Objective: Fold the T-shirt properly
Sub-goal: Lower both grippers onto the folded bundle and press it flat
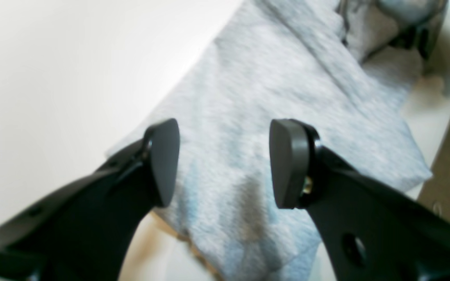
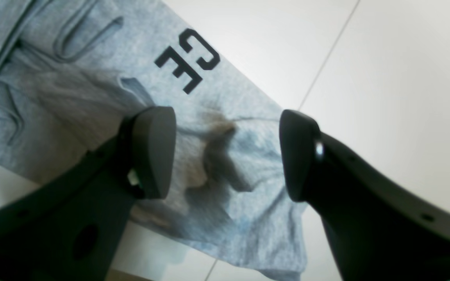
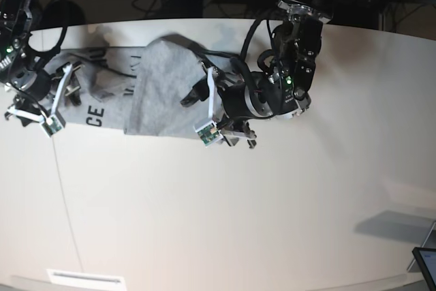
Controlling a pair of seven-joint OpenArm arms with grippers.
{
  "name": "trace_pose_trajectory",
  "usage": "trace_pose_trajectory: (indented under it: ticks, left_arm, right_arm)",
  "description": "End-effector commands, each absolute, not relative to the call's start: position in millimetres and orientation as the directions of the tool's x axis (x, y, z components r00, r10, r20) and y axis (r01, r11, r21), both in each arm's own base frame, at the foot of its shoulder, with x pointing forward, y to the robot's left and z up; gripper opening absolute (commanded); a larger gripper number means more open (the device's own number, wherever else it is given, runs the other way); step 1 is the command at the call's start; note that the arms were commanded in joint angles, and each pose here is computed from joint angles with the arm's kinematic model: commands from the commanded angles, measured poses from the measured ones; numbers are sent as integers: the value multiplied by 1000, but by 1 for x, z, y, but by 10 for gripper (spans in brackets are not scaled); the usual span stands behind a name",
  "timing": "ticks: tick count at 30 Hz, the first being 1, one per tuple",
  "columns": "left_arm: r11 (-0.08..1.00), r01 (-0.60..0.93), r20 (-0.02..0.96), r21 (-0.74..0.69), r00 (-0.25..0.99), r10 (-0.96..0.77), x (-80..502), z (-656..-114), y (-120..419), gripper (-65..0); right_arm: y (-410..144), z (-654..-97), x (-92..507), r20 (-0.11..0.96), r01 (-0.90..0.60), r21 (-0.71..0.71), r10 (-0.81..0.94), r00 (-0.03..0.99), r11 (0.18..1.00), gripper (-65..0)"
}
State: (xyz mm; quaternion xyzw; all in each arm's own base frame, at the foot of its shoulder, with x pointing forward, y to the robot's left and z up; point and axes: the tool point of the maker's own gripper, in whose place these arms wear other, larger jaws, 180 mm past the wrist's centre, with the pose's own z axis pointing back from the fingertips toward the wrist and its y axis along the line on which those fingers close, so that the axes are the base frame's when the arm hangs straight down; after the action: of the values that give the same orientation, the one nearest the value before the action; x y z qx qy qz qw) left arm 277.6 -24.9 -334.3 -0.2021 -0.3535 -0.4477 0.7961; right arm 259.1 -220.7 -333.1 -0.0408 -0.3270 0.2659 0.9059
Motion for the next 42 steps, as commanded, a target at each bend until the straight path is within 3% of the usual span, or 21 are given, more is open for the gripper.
trace_pose_trajectory:
  ticks: [1, 9, 17, 27, 34, 42]
  left_arm:
    - [508, 861, 781, 17, 305, -544, 284, -320, -31, -294]
    - [521, 853, 712, -16, 376, -593, 274, -361, -24, -294]
    - [360, 933, 693, -21, 273, -668, 238, -370, -65, -294]
    - [362, 932, 663, -27, 287, -692, 231, -381, -52, -294]
    - [389, 912, 621, -126, 379, -686, 224, -419, -46, -294]
    - [436, 888, 605, -143, 428, -672, 238, -431, -33, -294]
  right_arm:
    - [-220, -321, 266, 608, -452, -266, 512, 607, 851, -252]
    - [-268, -311, 252, 665, -263, -267, 375, 645, 927, -251]
    - [-277, -327, 241, 637, -244, -237, 340, 691, 940, -250]
    - [-274, -385, 219, 565, -206, -86, 219, 796, 975, -250]
    - [-276, -417, 224, 567, -161, 14, 124, 814, 987, -250]
    - [-266, -426, 232, 557, -226, 28, 173, 812, 974, -250]
